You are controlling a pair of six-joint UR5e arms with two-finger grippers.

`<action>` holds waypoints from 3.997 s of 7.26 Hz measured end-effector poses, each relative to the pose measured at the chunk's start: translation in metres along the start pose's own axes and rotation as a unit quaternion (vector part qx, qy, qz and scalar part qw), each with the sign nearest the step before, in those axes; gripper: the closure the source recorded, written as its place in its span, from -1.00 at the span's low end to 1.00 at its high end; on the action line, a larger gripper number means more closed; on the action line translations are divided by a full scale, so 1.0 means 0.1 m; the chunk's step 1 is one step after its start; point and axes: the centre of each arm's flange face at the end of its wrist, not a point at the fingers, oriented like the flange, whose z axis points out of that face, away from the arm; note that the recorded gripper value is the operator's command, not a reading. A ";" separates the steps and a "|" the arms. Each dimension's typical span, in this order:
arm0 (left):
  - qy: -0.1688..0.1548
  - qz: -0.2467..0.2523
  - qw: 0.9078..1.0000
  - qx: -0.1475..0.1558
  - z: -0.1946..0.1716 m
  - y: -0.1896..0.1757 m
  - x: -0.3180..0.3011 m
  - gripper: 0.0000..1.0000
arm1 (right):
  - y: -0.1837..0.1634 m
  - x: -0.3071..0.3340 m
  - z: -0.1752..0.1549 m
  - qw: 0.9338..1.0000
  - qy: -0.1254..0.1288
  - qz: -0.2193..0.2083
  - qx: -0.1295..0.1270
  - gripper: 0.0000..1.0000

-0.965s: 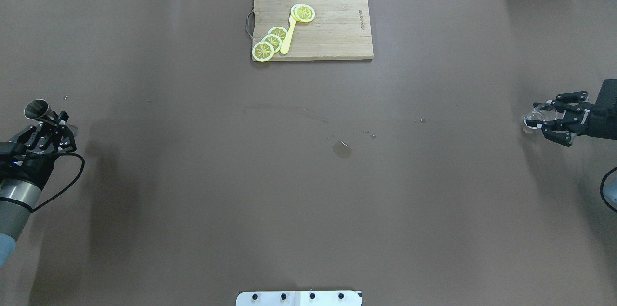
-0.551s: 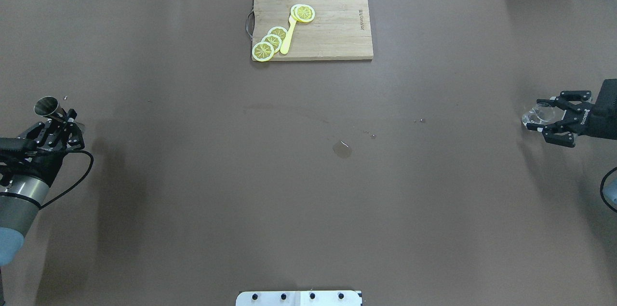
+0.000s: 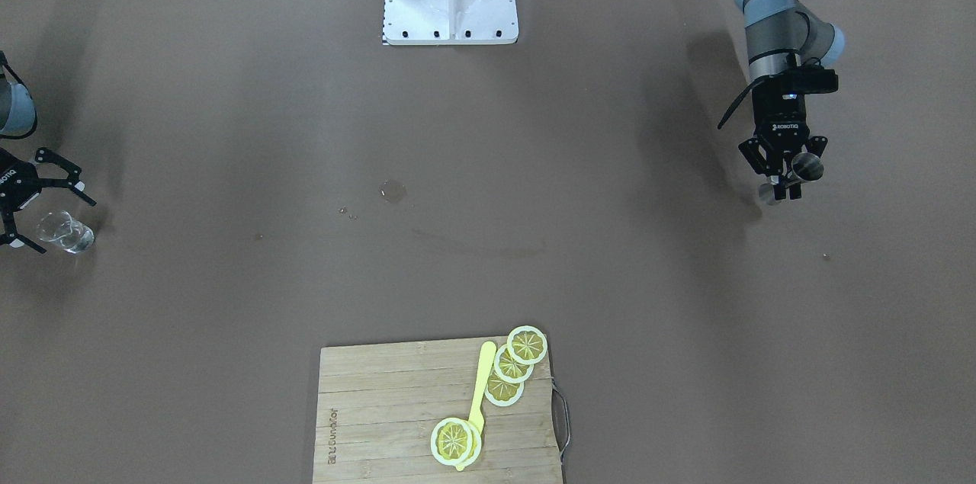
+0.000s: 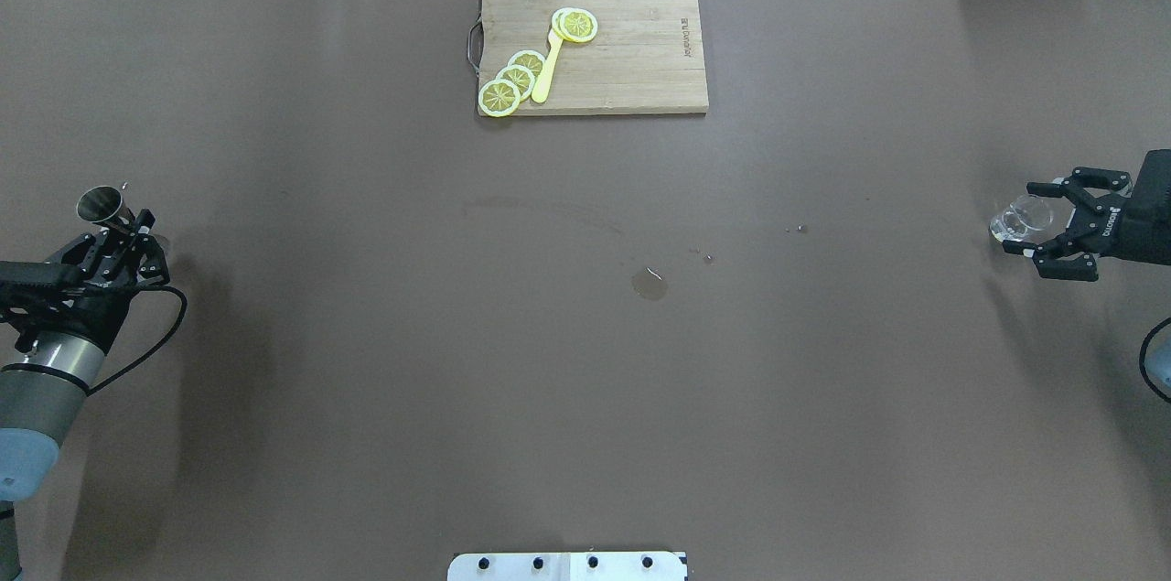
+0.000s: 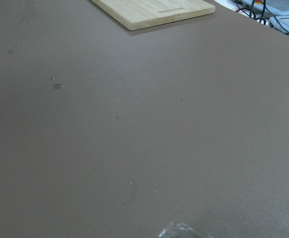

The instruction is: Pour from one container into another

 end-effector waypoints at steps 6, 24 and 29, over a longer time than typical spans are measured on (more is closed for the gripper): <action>0.006 -0.020 1.000 -0.011 0.05 0.07 0.07 0.61 | 0.35 0.16 -0.80 0.999 -0.011 0.037 -0.025 -1.00; 0.010 -0.029 1.000 -0.007 0.00 0.00 0.10 -0.98 | 1.43 1.01 -1.90 0.882 0.118 0.374 -0.261 -1.00; 0.014 -0.028 0.999 0.011 -0.32 -0.13 0.02 -0.98 | 1.23 1.33 -1.88 0.886 0.117 0.316 -0.318 -1.00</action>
